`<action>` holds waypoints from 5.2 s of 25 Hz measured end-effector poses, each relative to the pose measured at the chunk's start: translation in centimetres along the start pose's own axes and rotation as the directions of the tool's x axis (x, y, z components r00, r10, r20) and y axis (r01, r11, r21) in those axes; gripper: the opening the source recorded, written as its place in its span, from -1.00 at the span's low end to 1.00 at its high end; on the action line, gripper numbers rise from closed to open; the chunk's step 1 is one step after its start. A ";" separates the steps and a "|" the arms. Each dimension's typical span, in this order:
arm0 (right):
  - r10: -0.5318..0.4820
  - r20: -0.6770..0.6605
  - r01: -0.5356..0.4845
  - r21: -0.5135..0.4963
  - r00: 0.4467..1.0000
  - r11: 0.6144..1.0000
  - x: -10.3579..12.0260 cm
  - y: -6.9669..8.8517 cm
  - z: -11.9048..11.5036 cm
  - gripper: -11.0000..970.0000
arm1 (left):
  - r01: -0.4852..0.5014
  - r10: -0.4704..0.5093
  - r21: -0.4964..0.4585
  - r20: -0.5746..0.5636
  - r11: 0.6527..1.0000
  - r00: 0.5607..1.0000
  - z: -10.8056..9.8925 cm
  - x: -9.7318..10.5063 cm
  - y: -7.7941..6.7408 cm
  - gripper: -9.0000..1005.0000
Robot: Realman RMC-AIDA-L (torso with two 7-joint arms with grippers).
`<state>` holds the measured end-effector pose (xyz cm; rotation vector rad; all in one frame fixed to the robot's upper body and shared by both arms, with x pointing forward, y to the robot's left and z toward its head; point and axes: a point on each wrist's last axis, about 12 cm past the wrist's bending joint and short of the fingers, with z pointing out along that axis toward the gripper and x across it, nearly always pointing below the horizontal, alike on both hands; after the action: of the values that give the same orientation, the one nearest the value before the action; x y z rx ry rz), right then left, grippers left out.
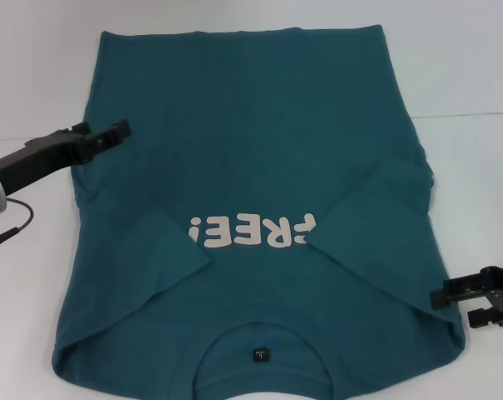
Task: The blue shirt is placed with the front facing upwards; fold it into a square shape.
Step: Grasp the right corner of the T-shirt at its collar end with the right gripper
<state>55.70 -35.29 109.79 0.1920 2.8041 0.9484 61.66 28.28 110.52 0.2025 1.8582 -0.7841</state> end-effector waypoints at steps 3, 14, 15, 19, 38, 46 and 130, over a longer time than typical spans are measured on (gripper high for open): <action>0.000 0.000 0.000 0.003 1.000 1.000 0.0 0.0 0.1 0.89 | 0.002 -0.002 -0.001 0.002 1.000 1.000 0.0 0.0 0.0 0.74; 0.010 -0.001 -0.010 0.015 1.000 1.000 0.1 -0.2 0.4 0.89 | 0.005 -0.005 -0.001 0.003 1.000 1.000 0.0 0.1 0.0 0.74; 0.014 -0.004 -0.014 0.013 1.000 1.000 0.1 -0.3 0.6 0.89 | 0.005 -0.005 0.000 0.003 1.000 1.000 0.0 0.1 -0.1 0.74; 0.018 -0.004 -0.018 0.012 1.000 1.000 0.2 -0.4 0.8 0.89 | 0.004 -0.004 0.003 0.004 1.000 1.000 0.1 0.0 -0.1 0.74; 0.016 -0.010 -0.016 -0.021 1.000 1.000 0.0 0.4 1.6 0.89 | -0.006 0.005 0.008 0.006 1.000 1.000 0.5 -0.2 -0.4 0.74; 0.010 0.015 -0.009 -0.062 1.000 0.998 -0.5 1.1 1.5 0.89 | -0.001 0.001 0.004 0.005 1.000 1.000 0.3 -0.1 -0.2 0.74; 0.148 0.043 -0.143 -0.100 0.988 0.985 -0.1 -0.2 0.8 -0.04 | 0.012 -0.012 -0.009 0.026 1.000 1.000 0.2 -0.2 -0.1 0.74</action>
<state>55.93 -34.99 109.05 0.4062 2.7213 1.0922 61.85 28.13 110.64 0.1744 1.8394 -0.7830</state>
